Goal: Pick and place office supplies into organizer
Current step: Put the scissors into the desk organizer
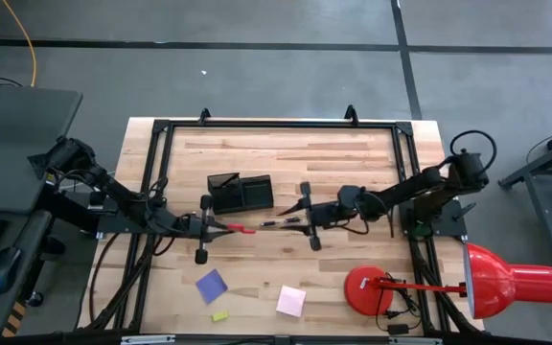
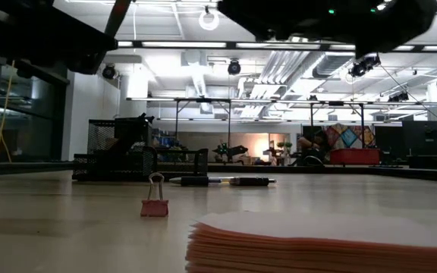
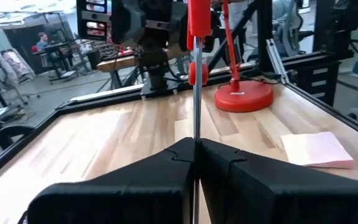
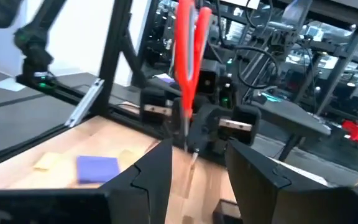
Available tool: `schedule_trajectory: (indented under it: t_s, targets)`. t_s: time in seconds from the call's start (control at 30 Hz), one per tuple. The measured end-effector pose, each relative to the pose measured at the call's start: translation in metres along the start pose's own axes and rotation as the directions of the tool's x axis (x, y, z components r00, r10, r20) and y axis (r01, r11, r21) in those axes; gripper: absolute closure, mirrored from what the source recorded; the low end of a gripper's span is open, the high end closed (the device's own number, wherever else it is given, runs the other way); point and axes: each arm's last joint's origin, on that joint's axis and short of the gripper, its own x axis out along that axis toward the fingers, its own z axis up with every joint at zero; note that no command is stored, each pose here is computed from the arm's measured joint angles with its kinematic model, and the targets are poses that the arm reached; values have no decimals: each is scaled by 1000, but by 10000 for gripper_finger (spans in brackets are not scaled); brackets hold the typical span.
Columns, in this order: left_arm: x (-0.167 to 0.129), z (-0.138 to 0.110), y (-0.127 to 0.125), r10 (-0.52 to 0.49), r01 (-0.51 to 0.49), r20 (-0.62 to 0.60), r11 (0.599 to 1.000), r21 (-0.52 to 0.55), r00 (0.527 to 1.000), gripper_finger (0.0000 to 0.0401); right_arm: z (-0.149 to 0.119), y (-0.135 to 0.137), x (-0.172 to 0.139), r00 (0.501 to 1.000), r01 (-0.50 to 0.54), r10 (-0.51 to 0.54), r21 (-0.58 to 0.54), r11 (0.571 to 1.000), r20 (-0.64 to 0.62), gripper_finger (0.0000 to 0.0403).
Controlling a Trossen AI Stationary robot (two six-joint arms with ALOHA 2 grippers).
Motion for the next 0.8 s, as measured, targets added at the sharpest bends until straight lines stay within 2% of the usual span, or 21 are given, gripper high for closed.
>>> schedule_trajectory:
  t_s: [0.2, 0.37, 0.63, 0.8]
  targets:
    - [0, -2, 1, 38, -38, -19, 999, 8, 999, 401, -2, -2, 33, 998, -57, 57, -12, 998, -4, 257]
    - [0, -2, 1, 41, -41, -25, 999, 11, 999, 401, 3, -7, 49, 1000, -26, 26, -55, 998, 4, 236]
    - [0, -3, 1, 41, -40, -33, 999, 18, 999, 401, 9, -11, 65, 999, -47, 47, -55, 997, 13, 196]
    - [0, -4, 1, 63, -62, -42, 998, 22, 997, 401, 14, -10, 65, 995, -71, 74, -61, 996, 60, 191]
